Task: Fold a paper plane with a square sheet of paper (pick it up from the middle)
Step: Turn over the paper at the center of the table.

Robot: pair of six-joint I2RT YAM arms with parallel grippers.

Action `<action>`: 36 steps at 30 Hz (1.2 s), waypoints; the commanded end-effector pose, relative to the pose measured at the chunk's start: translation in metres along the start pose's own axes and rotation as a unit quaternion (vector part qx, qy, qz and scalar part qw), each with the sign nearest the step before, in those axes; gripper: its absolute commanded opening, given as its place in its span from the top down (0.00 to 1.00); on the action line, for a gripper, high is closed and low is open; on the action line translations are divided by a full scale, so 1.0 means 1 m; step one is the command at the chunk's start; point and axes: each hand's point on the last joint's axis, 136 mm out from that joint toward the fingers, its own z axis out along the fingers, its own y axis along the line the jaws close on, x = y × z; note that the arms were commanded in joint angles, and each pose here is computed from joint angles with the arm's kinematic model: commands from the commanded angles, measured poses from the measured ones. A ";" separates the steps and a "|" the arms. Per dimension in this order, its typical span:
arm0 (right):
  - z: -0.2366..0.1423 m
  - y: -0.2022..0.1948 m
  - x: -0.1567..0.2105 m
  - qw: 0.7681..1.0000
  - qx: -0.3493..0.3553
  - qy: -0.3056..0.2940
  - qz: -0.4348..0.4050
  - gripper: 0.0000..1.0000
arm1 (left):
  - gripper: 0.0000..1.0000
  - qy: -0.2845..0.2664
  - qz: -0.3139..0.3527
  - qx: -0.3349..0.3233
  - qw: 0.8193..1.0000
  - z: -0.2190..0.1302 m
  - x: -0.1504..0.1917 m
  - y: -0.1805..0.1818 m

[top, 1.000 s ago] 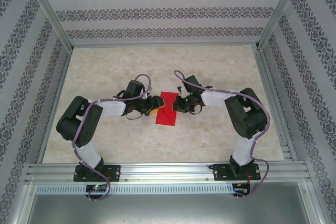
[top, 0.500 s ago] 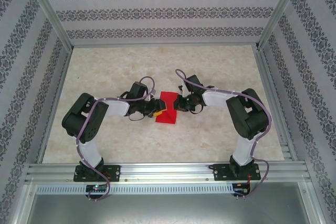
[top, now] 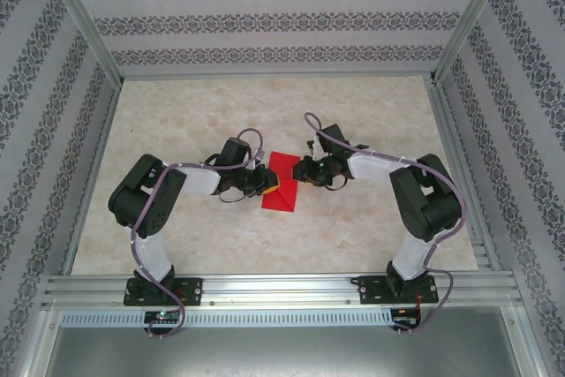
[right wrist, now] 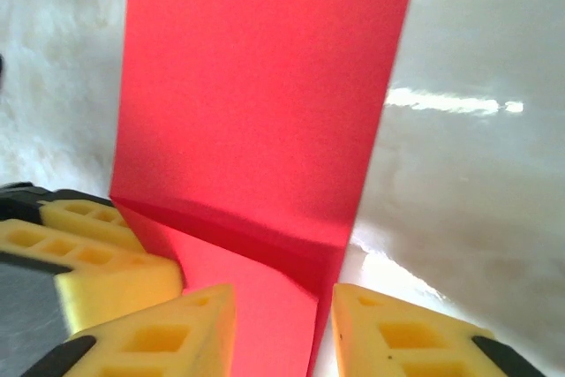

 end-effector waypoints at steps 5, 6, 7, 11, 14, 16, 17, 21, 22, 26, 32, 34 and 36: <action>-0.051 -0.002 -0.028 0.995 0.010 -0.098 0.007 0.45 | 0.92 -0.023 0.053 0.015 0.998 0.002 -0.012 -0.018; -0.057 -0.004 -0.030 0.994 0.016 -0.110 0.008 0.39 | 0.94 -0.026 0.058 0.014 0.998 0.001 -0.013 -0.020; -0.063 -0.007 -0.031 0.992 0.024 -0.122 0.009 0.34 | 0.96 -0.027 0.065 0.009 0.998 0.000 -0.014 -0.020; -0.089 -0.018 -0.038 0.983 0.047 -0.174 0.017 0.20 | 0.99 -0.033 0.098 -0.009 0.995 -0.012 -0.017 -0.031; -0.110 -0.022 -0.041 0.976 0.056 -0.209 0.018 0.07 | 1.00 -0.041 0.131 -0.041 0.990 -0.031 -0.018 -0.041; -0.123 -0.025 -0.042 0.971 0.064 -0.230 0.017 0.02 | 1.00 -0.049 0.159 -0.075 0.983 -0.048 -0.018 -0.047; -0.130 -0.025 -0.043 0.968 0.067 -0.241 0.017 0.02 | 1.00 -0.052 0.169 -0.089 0.980 -0.057 -0.018 -0.050; -0.151 -0.032 -0.047 0.957 0.085 -0.276 0.021 0.02 | 1.00 -0.074 0.212 -0.176 0.959 -0.096 -0.023 -0.056; -0.155 -0.034 -0.047 0.955 0.089 -0.284 0.023 0.02 | 1.00 -0.080 0.220 -0.206 0.950 -0.107 -0.026 -0.055; -0.165 -0.042 -0.048 0.947 0.106 -0.300 0.038 0.02 | 1.00 -0.102 0.240 -0.322 0.910 -0.143 -0.041 -0.046; -0.161 -0.058 -0.047 0.947 0.121 -0.290 0.071 0.02 | 1.00 -0.132 0.253 -0.481 0.829 -0.173 -0.069 -0.028; -0.159 -0.065 -0.045 0.946 0.132 -0.283 0.088 0.02 | 1.00 -0.133 0.260 -0.530 0.796 -0.175 -0.078 -0.022; -0.156 -0.068 -0.045 0.946 0.134 -0.280 0.095 0.02 | 1.00 -0.134 0.269 -0.577 0.760 -0.175 -0.086 -0.016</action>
